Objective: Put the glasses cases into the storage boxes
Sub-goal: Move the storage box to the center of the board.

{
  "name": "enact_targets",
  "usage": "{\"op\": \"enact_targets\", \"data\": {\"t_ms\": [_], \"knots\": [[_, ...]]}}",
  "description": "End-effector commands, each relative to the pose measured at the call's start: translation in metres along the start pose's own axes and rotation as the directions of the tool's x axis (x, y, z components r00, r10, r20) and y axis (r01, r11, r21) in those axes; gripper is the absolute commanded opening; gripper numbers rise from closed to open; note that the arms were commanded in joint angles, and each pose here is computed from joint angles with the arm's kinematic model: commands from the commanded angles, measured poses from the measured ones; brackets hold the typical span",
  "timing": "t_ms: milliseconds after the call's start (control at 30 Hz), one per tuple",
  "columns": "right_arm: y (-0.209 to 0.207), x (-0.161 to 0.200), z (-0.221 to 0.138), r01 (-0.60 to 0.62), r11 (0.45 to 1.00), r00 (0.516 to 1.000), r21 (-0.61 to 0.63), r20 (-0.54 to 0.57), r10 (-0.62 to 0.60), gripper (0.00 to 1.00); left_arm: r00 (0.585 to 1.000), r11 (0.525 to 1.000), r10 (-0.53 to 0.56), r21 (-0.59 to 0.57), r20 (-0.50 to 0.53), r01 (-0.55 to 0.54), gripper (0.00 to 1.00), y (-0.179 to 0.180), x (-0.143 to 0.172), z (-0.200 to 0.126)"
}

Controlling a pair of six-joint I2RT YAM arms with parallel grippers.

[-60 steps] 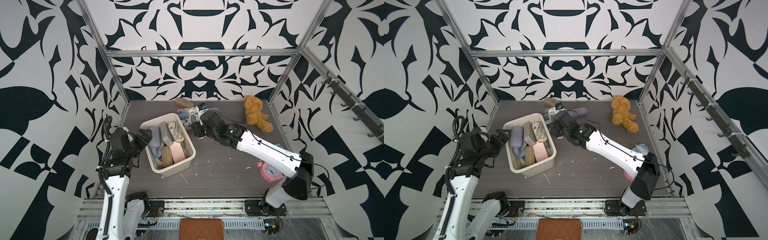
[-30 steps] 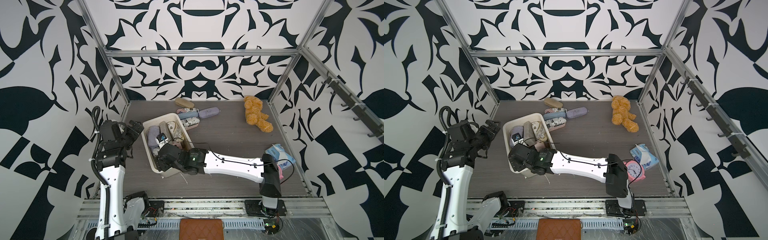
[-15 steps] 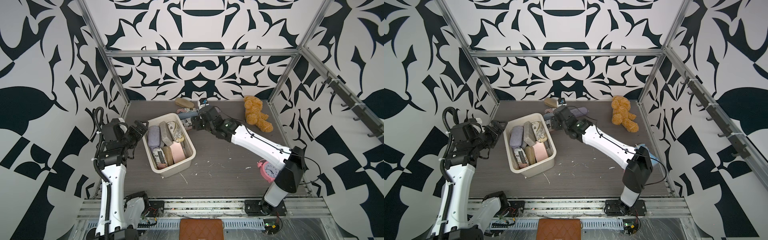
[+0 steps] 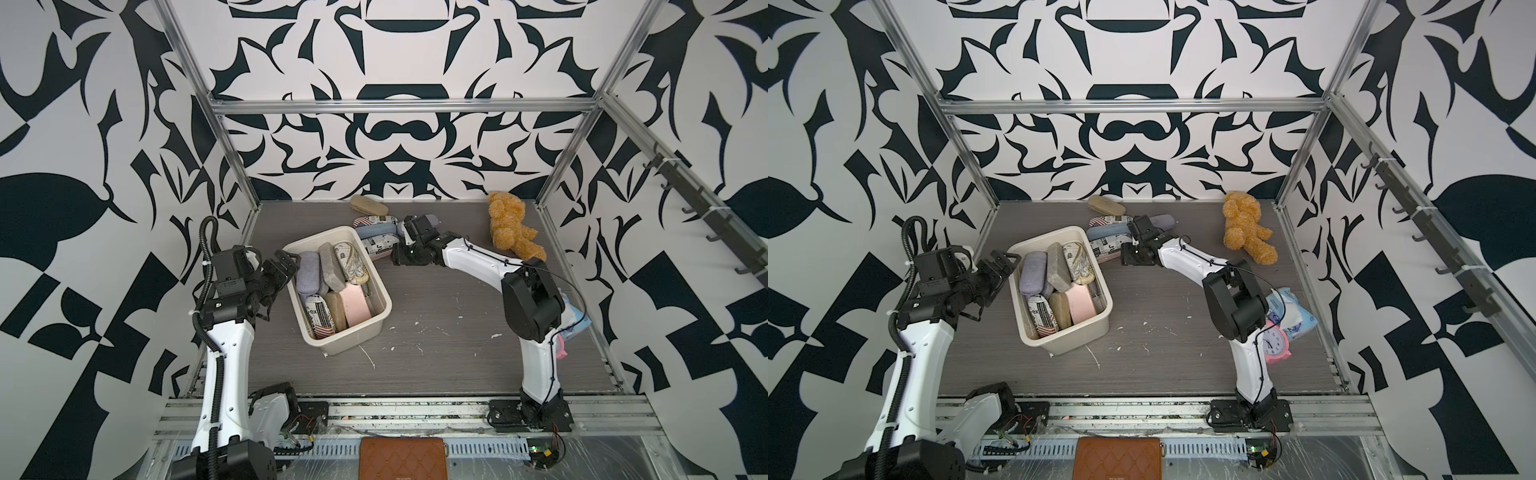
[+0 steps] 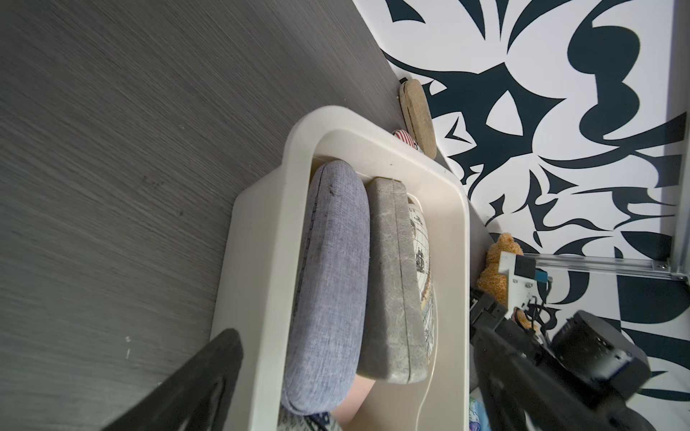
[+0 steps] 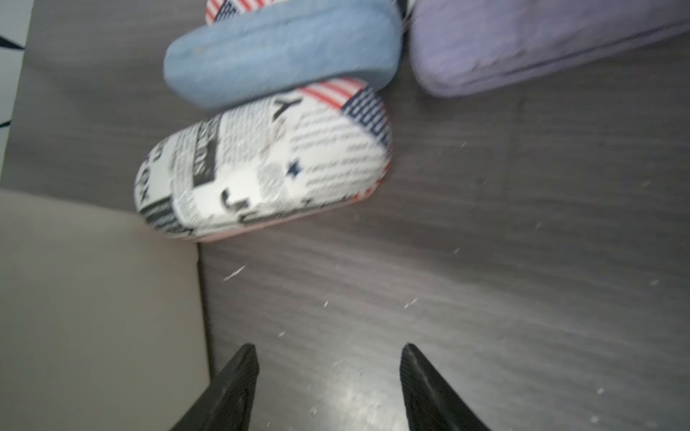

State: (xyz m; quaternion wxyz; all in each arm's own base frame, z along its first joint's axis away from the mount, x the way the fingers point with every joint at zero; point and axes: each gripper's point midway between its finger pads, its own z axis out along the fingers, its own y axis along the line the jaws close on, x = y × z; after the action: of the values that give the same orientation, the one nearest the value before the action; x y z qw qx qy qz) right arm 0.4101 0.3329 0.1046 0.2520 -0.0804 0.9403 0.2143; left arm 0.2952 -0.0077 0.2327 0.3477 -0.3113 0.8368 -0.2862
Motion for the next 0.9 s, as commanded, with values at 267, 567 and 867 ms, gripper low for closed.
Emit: {"op": "enact_targets", "data": {"t_ms": [267, 567, 867], "knots": [[0.122, 0.038, -0.04, 0.066, 0.949, 0.998, -0.309, 0.021, -0.062, 0.62, 0.992, 0.962, 0.121, 0.244, 0.017, -0.122, 0.99, -0.09, -0.015, -0.038], [0.19, 0.009, 0.011, 0.051, 0.903, 0.998, -0.427, -0.015, -0.064, 0.62, 0.984, 0.947, 0.179, 0.271, -0.005, -0.171, 0.99, -0.104, 0.003, -0.038], [0.18, -0.014, -0.034, 0.073, 0.906, 0.996, -0.416, 0.084, -0.042, 0.62, 0.951, 0.919, 0.307, 0.274, -0.049, -0.282, 0.99, -0.122, 0.015, -0.021]]}}
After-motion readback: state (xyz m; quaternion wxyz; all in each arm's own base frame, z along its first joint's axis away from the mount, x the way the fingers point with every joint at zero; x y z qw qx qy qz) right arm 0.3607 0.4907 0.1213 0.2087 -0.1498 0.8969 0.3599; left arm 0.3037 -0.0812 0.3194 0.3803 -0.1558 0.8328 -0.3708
